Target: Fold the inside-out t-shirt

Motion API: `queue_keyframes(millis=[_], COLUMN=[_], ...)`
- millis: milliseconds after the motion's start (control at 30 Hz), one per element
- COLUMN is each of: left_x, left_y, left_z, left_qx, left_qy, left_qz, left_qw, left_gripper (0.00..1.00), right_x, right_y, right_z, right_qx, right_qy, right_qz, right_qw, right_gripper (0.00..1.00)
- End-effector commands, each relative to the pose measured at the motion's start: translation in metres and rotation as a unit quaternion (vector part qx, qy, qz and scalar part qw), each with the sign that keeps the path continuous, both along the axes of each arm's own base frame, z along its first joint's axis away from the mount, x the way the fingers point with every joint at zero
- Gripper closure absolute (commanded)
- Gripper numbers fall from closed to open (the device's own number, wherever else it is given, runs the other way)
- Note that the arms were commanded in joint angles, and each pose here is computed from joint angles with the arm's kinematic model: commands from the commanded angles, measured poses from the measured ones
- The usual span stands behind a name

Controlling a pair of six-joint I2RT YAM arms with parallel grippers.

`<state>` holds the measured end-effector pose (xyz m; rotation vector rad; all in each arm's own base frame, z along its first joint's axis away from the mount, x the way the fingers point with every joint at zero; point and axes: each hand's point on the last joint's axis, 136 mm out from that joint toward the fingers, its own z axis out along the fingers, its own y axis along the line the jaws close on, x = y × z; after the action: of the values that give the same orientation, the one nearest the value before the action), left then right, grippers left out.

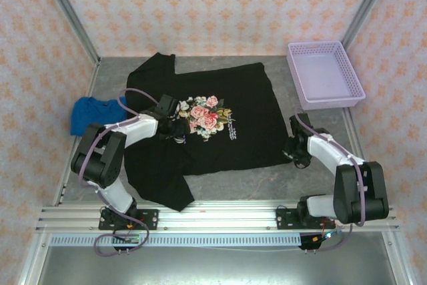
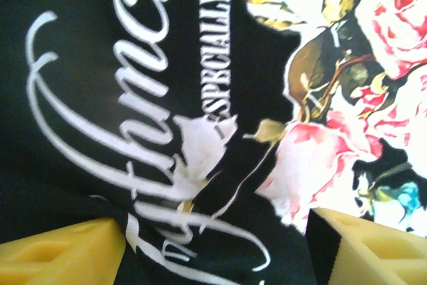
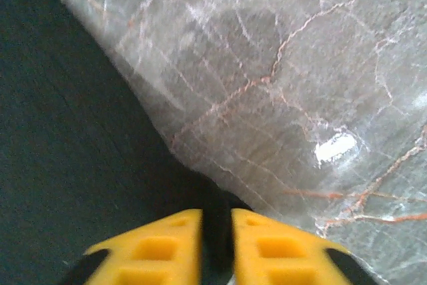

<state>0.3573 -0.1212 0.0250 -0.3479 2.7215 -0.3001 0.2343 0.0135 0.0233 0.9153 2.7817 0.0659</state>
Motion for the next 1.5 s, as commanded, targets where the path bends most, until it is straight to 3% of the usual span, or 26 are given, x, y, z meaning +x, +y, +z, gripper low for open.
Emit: queue_keyframes(millis=[0,333,467,567,733,900,1067,1300,1467], left_x=[0.007,0.059,0.077,0.074,0.021,-0.079,-0.157,-0.200,-0.212], left_y=[-0.010,-0.056,-0.067,-0.070,-0.075,-0.036,0.010,0.064,0.070], left_z=[-0.012,-0.018,-0.006,0.019,0.071,0.047,0.036,0.041,0.027], left_qx=[-0.003,0.002,0.005,0.004,0.042,0.109,0.105,0.112,0.117], left_qy=[0.008,0.013,0.003,-0.021,-0.078,-0.022,0.005,0.000,0.033], left_qz=[-0.015,-0.072,-0.086,-0.096,-0.138,-0.106,-0.035,0.064,0.085], left_qw=[1.000,0.997,0.996,0.995,0.987,0.988,0.994,0.992,0.989], left_gripper=[0.26,0.26,0.26,0.25,0.16,0.17,0.25,0.54,0.62], right_x=[0.012,0.028,0.033,0.032,0.034,0.034,0.033,0.031,0.031], right_y=[-0.009,-0.045,-0.042,-0.038,-0.034,-0.033,-0.029,-0.026,-0.025], right_z=[0.001,0.026,0.024,0.021,0.022,0.024,0.023,0.025,0.026], right_qx=[-0.003,-0.021,-0.004,0.005,0.013,0.011,0.021,0.028,0.029], right_qy=[-0.021,-0.073,-0.078,-0.076,-0.080,-0.078,-0.076,-0.081,-0.083], right_qz=[-0.022,-0.067,-0.067,-0.061,-0.050,-0.036,-0.026,-0.017,-0.011], right_qw=[1.000,0.995,0.995,0.995,0.995,0.996,0.997,0.996,0.996], right_gripper=[0.90,1.00,1.00,1.00,1.00,1.00,1.00,1.00,1.00])
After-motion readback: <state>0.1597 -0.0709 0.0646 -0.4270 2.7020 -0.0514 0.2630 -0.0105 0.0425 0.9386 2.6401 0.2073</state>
